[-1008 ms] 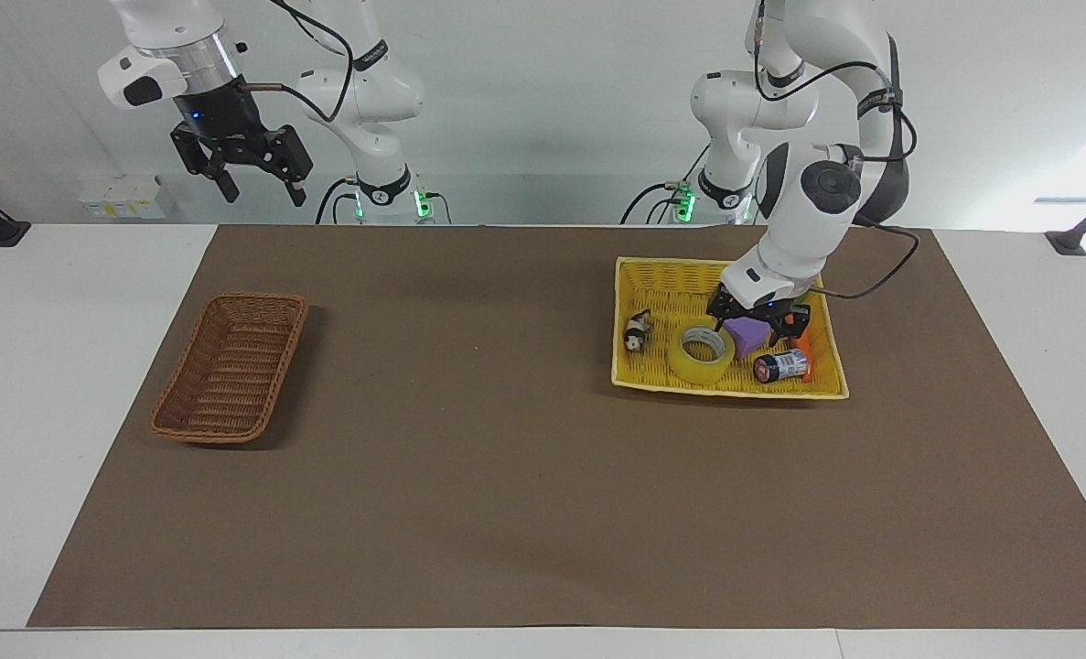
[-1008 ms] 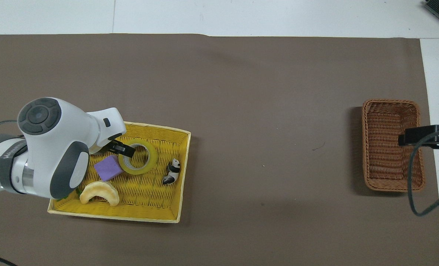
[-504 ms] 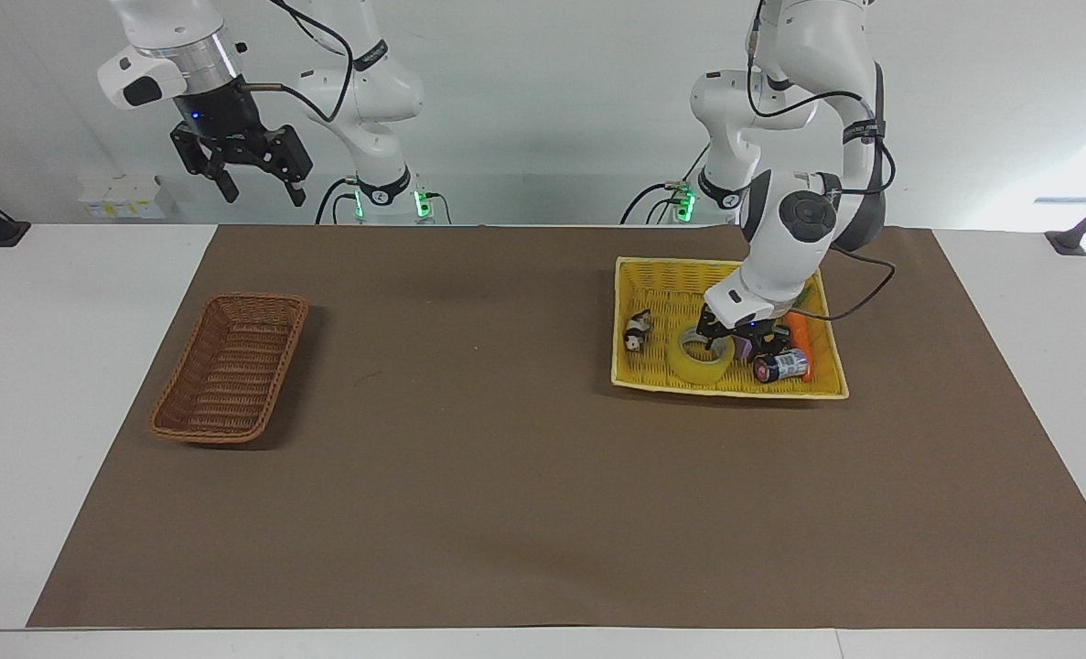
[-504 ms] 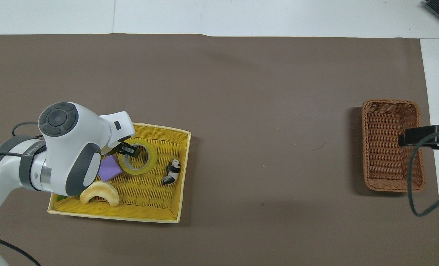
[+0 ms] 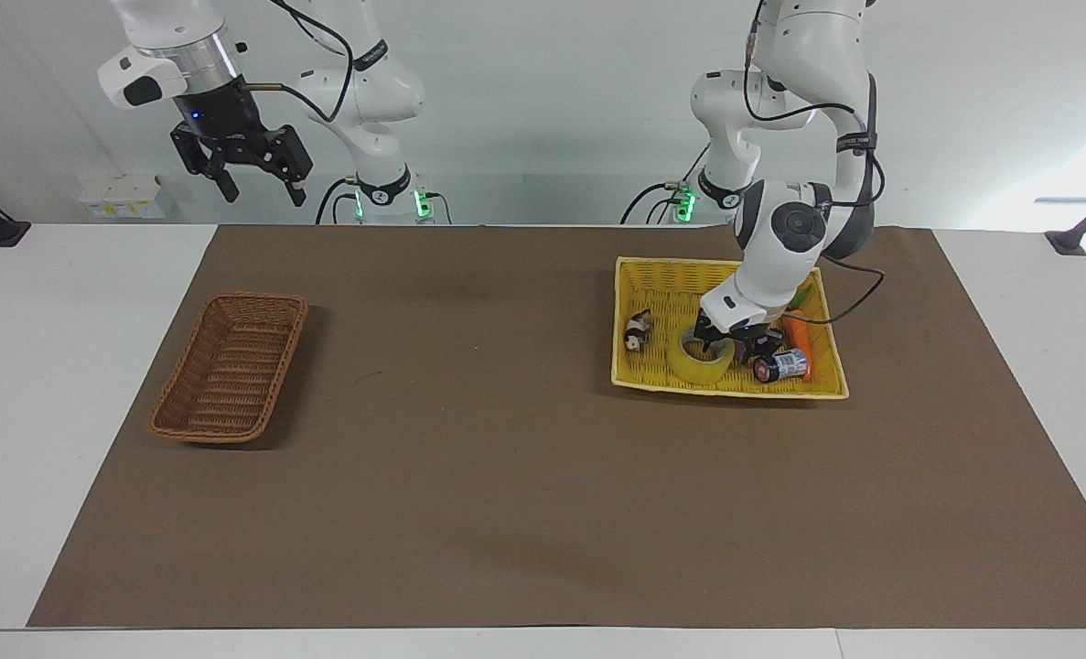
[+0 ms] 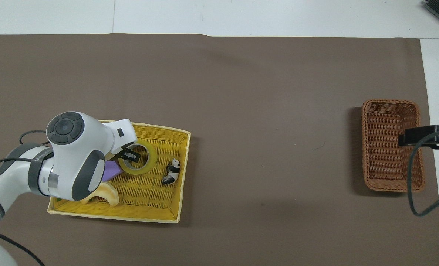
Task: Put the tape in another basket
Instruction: 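Close the left gripper on the rim of the yellow tape roll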
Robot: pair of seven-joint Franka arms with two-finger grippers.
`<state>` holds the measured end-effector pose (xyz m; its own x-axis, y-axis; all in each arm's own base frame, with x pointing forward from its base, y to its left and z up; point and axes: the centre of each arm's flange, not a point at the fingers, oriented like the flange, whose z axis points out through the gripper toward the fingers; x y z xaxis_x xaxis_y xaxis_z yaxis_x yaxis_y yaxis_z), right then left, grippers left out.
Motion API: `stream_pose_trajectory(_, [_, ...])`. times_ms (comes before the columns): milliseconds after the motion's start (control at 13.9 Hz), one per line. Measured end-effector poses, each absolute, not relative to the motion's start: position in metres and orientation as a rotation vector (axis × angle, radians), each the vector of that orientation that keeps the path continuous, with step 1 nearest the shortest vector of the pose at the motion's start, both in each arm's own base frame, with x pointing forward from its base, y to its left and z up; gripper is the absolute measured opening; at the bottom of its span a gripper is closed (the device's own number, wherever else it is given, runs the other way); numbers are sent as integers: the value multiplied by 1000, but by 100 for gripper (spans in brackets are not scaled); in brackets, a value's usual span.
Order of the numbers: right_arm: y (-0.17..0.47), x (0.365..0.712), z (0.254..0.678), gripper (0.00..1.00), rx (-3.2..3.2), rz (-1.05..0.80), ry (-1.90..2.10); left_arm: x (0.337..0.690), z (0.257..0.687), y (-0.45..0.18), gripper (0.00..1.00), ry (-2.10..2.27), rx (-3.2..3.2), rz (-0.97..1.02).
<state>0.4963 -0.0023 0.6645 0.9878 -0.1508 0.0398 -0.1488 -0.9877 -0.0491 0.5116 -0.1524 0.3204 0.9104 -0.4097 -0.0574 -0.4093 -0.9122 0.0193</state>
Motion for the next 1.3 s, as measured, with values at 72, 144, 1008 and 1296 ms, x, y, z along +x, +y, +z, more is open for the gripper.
stream_pose_trajectory(72, [-2,496,664,100,-3086,-67,233,510,318,-153,50,-655,3064,-97])
stream_pose_trajectory(144, [-2,496,664,100,-3086,-67,233,508,317,-157,50,-644,3067,-101])
stream_pose_trajectory(1008, [-2,496,664,100,-3086,-67,233,521,373,-180,22,-510,3058,-203])
stream_pose_trajectory(1296, [-2,496,664,100,-3086,-67,233,538,440,-173,22,-485,3058,-196])
